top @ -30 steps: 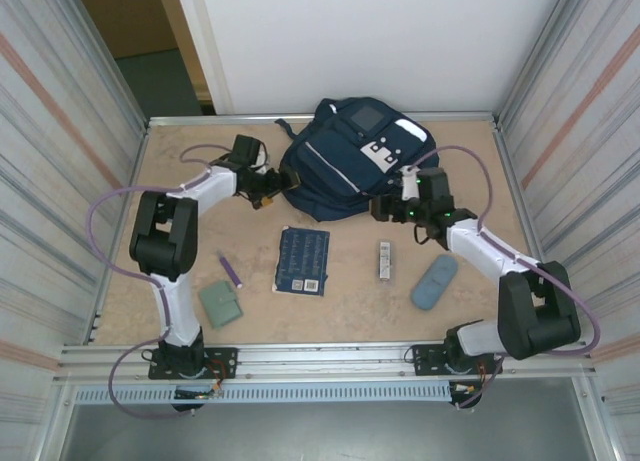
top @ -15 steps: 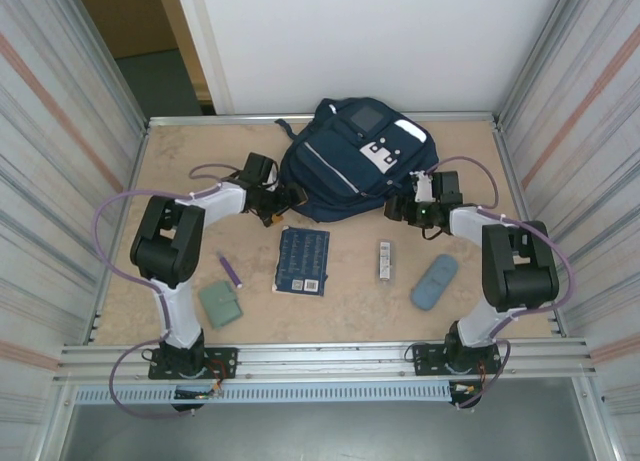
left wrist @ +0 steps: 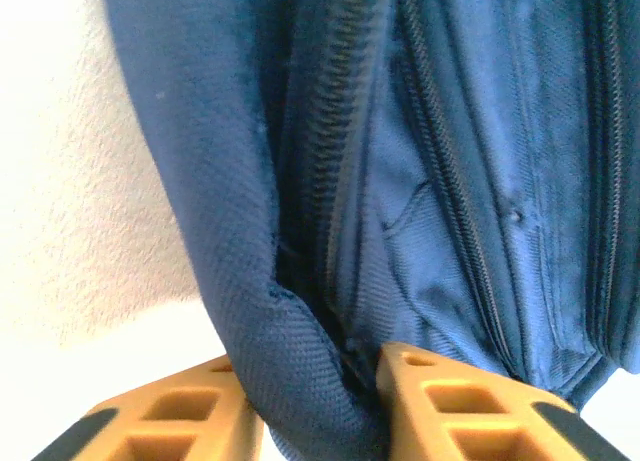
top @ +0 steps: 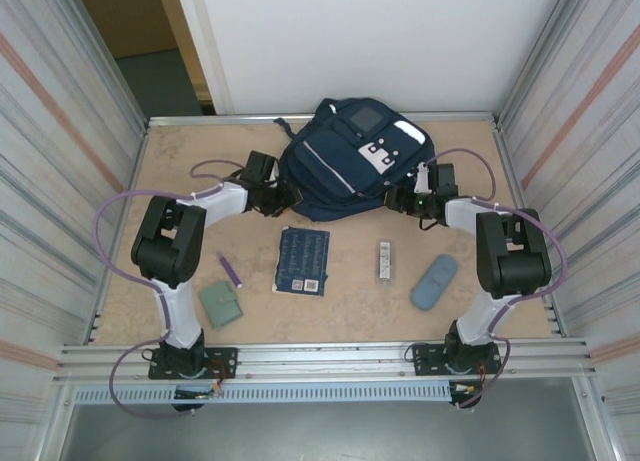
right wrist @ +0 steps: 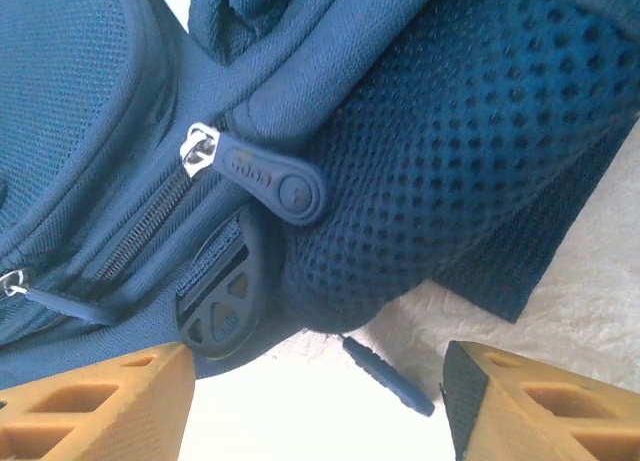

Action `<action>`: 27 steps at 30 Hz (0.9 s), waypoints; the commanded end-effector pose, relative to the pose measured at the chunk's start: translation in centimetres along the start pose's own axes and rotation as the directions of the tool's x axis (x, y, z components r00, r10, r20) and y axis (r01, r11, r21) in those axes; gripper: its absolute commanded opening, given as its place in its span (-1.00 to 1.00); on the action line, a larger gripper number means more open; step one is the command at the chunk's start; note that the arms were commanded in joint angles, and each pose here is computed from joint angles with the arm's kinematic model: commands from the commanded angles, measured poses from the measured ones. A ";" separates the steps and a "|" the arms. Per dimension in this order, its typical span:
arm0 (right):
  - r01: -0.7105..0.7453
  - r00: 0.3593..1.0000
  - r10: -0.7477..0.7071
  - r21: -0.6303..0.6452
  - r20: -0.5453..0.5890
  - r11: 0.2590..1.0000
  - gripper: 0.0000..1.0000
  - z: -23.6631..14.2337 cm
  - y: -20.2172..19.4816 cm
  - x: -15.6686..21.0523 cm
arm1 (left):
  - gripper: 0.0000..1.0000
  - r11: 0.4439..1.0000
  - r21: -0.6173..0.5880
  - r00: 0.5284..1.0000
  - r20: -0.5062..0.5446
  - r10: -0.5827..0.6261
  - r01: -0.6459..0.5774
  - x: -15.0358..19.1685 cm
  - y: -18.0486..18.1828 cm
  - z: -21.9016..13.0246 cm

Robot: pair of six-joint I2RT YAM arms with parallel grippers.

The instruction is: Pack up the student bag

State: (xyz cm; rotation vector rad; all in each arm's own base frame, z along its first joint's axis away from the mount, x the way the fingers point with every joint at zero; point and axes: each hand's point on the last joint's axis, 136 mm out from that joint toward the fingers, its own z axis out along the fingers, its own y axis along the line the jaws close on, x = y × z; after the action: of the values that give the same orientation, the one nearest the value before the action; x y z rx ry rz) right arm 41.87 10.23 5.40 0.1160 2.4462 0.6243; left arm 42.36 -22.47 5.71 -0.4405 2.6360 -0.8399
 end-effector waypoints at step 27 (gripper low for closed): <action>0.125 0.977 -0.173 -0.324 -0.124 0.938 0.23 0.2 6.2 2.8 | -1.00 0.917 0.179 0.907 0.300 0.295 -0.357 -6.7 -14.3 -16.1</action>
State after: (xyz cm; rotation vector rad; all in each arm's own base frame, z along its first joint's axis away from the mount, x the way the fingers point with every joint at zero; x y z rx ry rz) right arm 40.02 15.85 6.14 -0.1745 2.4548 0.9409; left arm 44.59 -22.63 21.37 -0.1480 2.4024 -0.8210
